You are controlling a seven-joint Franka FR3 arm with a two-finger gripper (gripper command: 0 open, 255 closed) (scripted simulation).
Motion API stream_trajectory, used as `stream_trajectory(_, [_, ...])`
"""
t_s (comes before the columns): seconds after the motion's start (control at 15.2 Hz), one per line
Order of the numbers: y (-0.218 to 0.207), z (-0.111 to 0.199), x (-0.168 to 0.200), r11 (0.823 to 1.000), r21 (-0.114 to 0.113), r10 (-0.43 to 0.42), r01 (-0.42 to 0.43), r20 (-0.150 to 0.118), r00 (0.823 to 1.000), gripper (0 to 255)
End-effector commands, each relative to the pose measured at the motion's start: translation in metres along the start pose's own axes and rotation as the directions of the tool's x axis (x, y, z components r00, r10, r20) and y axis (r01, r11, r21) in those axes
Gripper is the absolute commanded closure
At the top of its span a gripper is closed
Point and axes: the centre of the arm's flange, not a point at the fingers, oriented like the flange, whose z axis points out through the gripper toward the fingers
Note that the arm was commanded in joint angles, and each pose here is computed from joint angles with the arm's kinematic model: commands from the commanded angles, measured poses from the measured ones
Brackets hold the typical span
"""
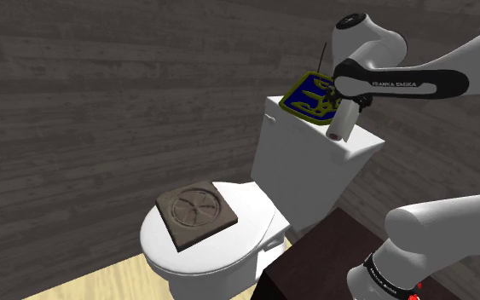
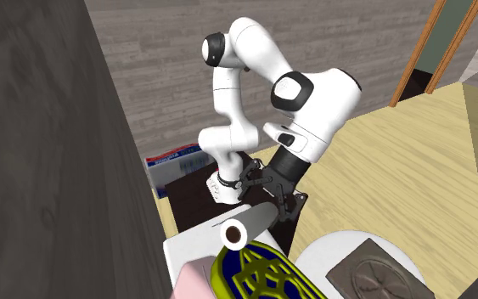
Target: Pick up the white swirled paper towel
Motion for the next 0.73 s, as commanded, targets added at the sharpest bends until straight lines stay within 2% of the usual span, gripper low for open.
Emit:
stream_trajectory(0.0, [-0.0023,0.0080,-0.0066,1.000,-0.002,0.005,-0.005,-0.003,1.000,0])
stream_trajectory(0.2, [-0.0039,0.0145,-0.0116,1.000,-0.002,0.005,-0.005,-0.003,1.000,0])
stream_trajectory(0.26, [-0.0043,0.0138,-0.0111,1.000,-0.002,0.005,-0.005,-0.003,1.000,255])
stream_trajectory(0.66, [-0.0041,0.0138,-0.0115,1.000,-0.002,0.005,-0.005,-0.003,1.000,255])
